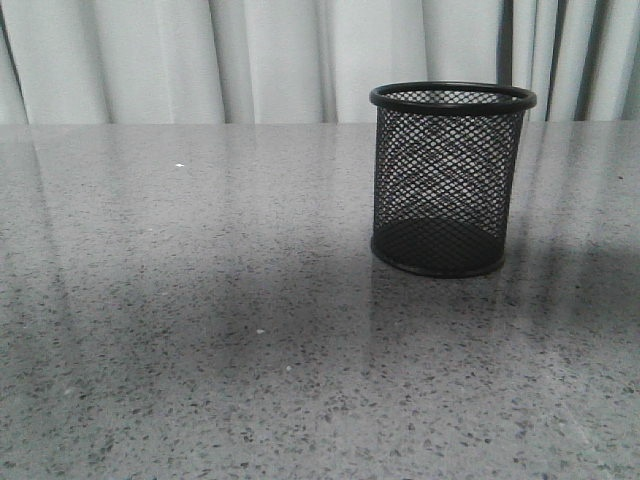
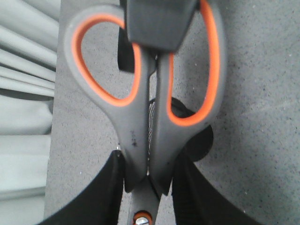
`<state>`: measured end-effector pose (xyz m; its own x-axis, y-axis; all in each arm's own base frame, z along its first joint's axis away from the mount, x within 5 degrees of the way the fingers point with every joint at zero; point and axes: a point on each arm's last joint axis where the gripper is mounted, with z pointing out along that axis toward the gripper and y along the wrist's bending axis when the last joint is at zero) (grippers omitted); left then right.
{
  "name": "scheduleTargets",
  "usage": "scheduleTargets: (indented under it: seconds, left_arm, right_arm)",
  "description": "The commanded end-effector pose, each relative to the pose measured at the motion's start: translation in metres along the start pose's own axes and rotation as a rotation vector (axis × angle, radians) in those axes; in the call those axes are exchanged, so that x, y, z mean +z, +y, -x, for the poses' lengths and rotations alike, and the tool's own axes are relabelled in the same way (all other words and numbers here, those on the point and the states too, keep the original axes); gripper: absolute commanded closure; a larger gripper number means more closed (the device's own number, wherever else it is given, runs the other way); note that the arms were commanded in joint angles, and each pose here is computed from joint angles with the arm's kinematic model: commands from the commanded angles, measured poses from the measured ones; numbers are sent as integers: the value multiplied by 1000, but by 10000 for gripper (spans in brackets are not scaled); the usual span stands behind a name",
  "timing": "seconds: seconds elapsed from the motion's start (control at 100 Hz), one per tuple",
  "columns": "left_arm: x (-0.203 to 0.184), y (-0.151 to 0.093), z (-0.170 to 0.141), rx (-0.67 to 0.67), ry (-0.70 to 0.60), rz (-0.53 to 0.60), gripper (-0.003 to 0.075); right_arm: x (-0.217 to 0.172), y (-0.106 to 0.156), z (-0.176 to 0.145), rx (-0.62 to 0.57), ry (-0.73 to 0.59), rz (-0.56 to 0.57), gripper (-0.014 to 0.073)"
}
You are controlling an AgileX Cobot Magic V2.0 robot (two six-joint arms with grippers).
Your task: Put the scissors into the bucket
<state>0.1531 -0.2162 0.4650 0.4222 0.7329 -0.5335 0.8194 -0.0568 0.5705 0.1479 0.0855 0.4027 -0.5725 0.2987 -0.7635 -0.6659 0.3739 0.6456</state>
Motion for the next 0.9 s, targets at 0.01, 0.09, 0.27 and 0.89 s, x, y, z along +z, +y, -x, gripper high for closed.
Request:
scheduleTargets:
  seconds: [0.01,0.09,0.27,0.89]
  left_arm:
    - [-13,9,15,-14,-101,91,741]
    - [-8,10,16,-15,-97,87,741]
    - [-3,10,15,-16,-90,78,741]
    - [-12,28,-8,-108,-9,161,276]
  right_arm:
    - [1,10,11,0,-52,78,97]
    - [2,7,12,9,-48,74,97]
    - [3,5,12,15,-45,71,321]
    - [5,-2,13,-40,4,-23,658]
